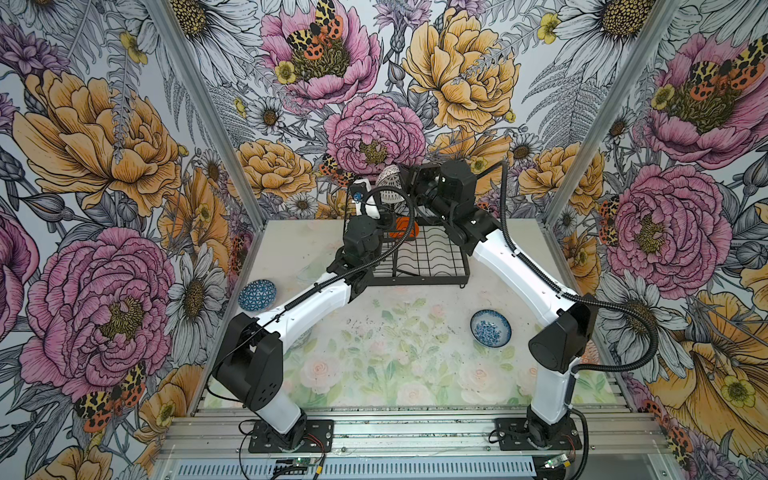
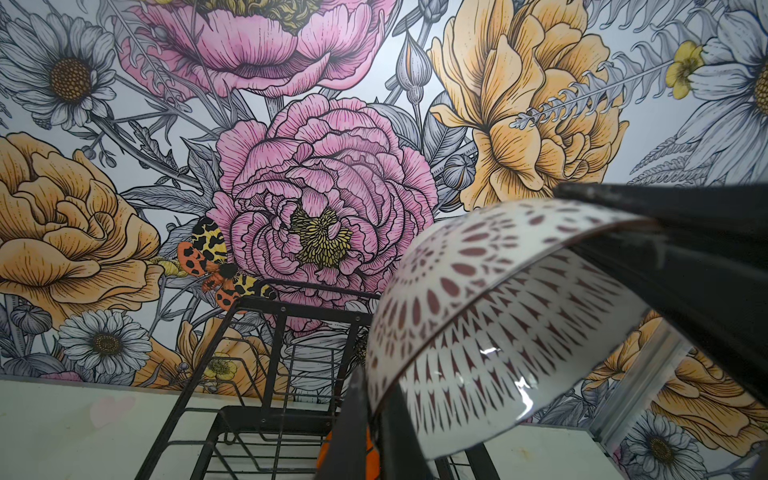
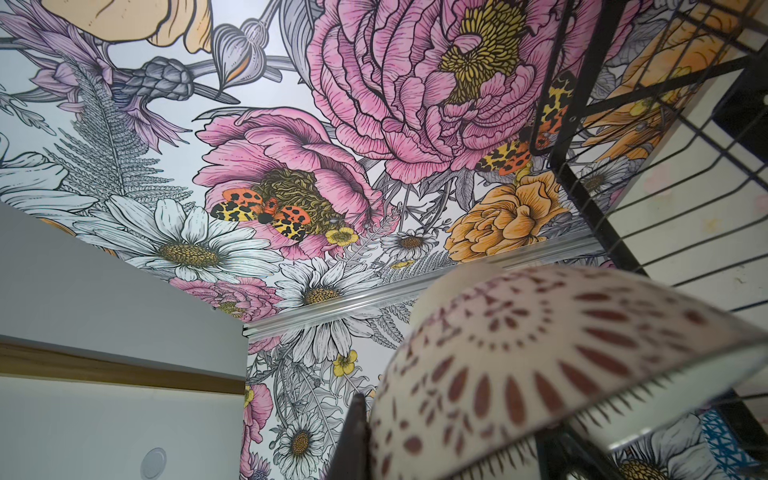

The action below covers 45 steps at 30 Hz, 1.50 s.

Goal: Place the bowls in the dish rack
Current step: 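Grasp the patterned bowl rim with the right gripper while the left gripper holds it, then open the left gripper and pull it away while the right gripper holds the bowl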

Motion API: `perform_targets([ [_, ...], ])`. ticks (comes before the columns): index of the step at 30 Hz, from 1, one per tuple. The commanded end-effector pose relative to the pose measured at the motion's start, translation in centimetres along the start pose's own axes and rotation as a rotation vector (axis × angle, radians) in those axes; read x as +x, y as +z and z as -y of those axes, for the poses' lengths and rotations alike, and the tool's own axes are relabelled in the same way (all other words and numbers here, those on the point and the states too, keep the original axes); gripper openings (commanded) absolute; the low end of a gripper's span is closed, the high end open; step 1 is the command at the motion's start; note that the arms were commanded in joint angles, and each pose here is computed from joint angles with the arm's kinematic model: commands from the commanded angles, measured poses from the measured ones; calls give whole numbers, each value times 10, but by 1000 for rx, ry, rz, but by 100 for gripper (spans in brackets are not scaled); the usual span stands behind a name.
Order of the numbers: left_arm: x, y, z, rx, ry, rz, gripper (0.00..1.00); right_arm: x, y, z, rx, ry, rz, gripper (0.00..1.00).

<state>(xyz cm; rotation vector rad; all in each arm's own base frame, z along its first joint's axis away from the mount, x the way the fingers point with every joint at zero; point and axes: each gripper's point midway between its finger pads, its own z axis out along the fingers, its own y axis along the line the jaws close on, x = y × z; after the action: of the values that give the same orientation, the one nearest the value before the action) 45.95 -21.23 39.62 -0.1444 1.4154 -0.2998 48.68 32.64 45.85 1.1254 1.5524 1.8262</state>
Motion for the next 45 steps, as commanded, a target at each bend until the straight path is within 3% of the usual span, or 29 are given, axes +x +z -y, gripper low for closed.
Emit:
perform_targets([
  [1,-66,-12,4,5,-103,136,3,-14,-13,-20,-42,-38,49,0],
  [7,-64,-17,1,-1,-108,111,10,-17,-19,-24,-56,-38,63,0],
  [11,-63,-22,2,1,-108,96,23,-20,-21,-23,-60,-39,74,0],
  [16,-61,-29,3,3,-105,76,28,-26,-26,-21,-63,-36,95,0],
  [19,-61,-33,3,2,-104,65,37,-31,-28,-20,-70,-36,106,0],
  [27,-59,-47,1,5,-104,26,44,-49,-38,-23,-90,-37,142,0],
  [36,-48,-63,4,9,-111,-79,68,-78,-61,-15,-86,-67,187,0],
  [43,-43,-75,15,9,-67,-156,98,-111,-93,-1,-84,-100,241,0],
  [45,-42,-79,21,13,-54,-176,99,-121,-101,9,-63,-125,247,0],
])
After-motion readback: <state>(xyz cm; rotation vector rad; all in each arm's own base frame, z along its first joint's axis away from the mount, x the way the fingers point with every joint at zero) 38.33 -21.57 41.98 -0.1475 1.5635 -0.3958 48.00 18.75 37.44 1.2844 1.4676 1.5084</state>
